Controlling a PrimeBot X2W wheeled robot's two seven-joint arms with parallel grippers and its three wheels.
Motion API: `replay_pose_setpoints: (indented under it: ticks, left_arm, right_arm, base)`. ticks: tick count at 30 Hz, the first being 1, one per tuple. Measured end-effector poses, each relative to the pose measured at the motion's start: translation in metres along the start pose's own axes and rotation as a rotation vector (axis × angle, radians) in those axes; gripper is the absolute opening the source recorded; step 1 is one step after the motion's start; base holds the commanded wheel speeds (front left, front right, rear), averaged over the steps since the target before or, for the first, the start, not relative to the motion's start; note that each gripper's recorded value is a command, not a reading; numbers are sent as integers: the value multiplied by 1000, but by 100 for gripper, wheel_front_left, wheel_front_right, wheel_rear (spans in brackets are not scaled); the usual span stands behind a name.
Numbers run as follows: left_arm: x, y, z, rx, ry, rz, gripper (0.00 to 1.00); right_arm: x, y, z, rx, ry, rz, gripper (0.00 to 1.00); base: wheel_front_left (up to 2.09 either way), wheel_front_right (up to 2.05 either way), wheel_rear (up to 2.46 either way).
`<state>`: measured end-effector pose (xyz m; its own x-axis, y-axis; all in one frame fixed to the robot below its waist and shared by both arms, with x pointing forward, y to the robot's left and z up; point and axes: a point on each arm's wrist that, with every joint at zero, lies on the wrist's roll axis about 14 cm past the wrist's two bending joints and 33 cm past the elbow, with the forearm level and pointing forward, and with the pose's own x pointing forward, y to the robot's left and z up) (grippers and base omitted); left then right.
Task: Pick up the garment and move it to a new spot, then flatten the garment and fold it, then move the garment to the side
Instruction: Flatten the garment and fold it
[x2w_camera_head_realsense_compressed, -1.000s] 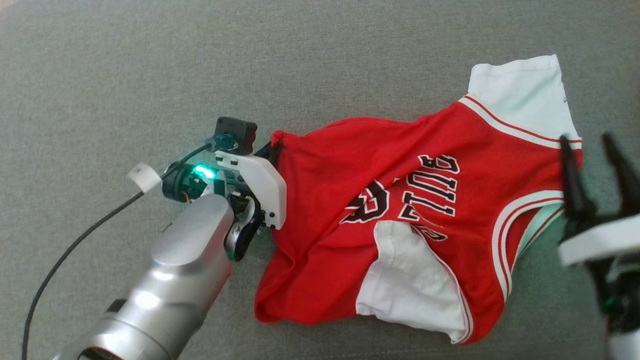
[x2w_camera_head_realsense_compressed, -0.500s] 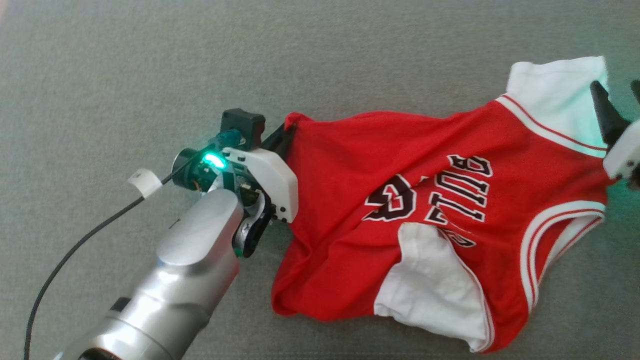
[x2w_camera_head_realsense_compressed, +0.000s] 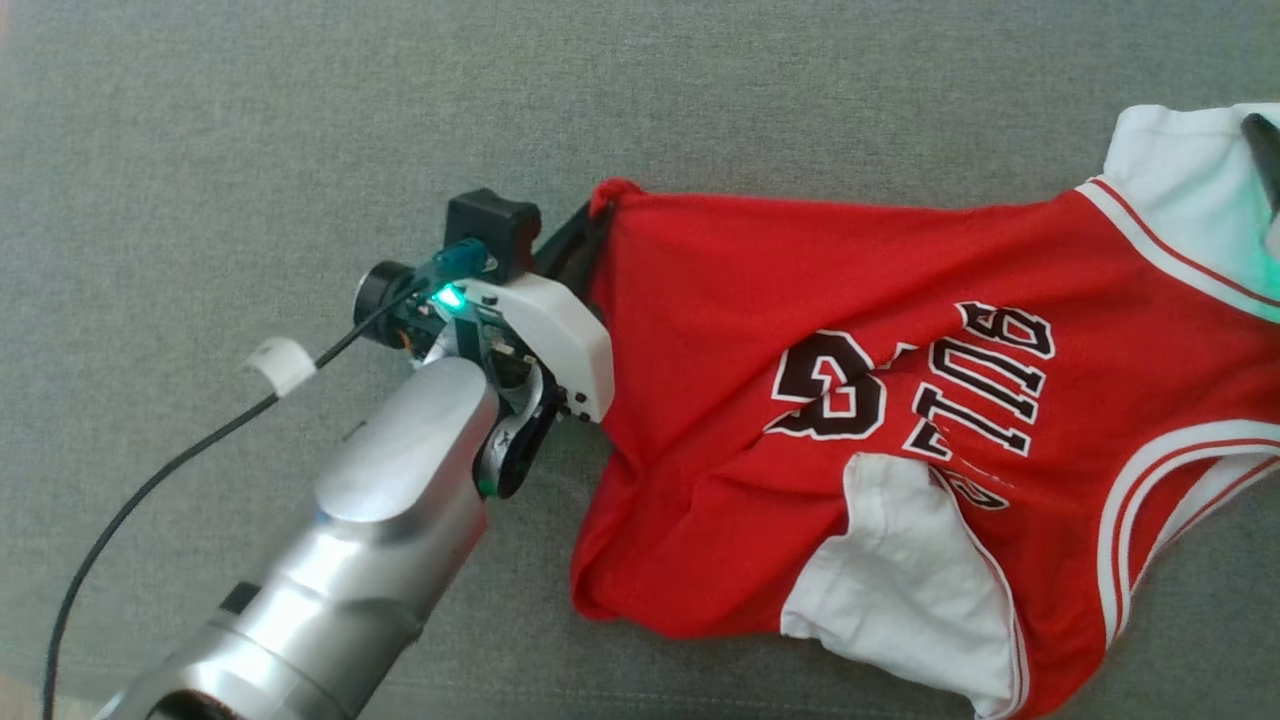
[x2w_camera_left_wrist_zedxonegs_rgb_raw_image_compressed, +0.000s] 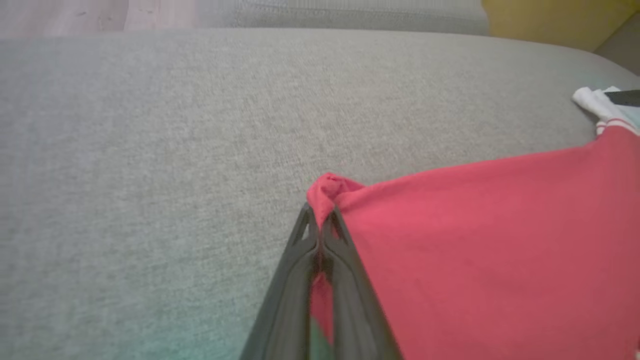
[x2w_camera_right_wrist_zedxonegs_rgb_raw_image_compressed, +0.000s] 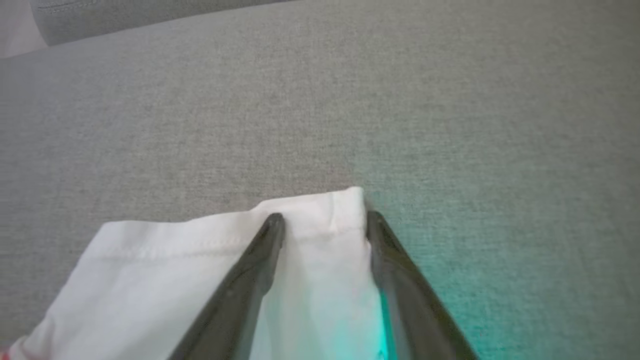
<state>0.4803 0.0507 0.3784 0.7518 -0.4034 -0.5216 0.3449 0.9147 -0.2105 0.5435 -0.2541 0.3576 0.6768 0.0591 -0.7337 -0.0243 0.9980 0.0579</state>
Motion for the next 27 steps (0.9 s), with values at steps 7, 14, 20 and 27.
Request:
replay_pose_setpoints:
  ticks: [7,14,20,27]
  left_arm:
    - [-18,5,43,4,-186,24,0]
    - [-79,15,130,87,-508,82,0]
    - [-188,2,231,220,-904,139,0]
    - [-312,-26,299,380,-1209,193,0]
  right_arm:
    - [-25,13,48,15,-252,58,0]
    - [-133,12,147,-39,-784,100,0]
    - [-289,27,206,-196,-1197,77,0]
    - [-445,36,223,-298,-1498,-50,0]
  base:
    - [0,0,0]
    - [0,0,0]
    - [0,0,0]
    - [0,0,0]
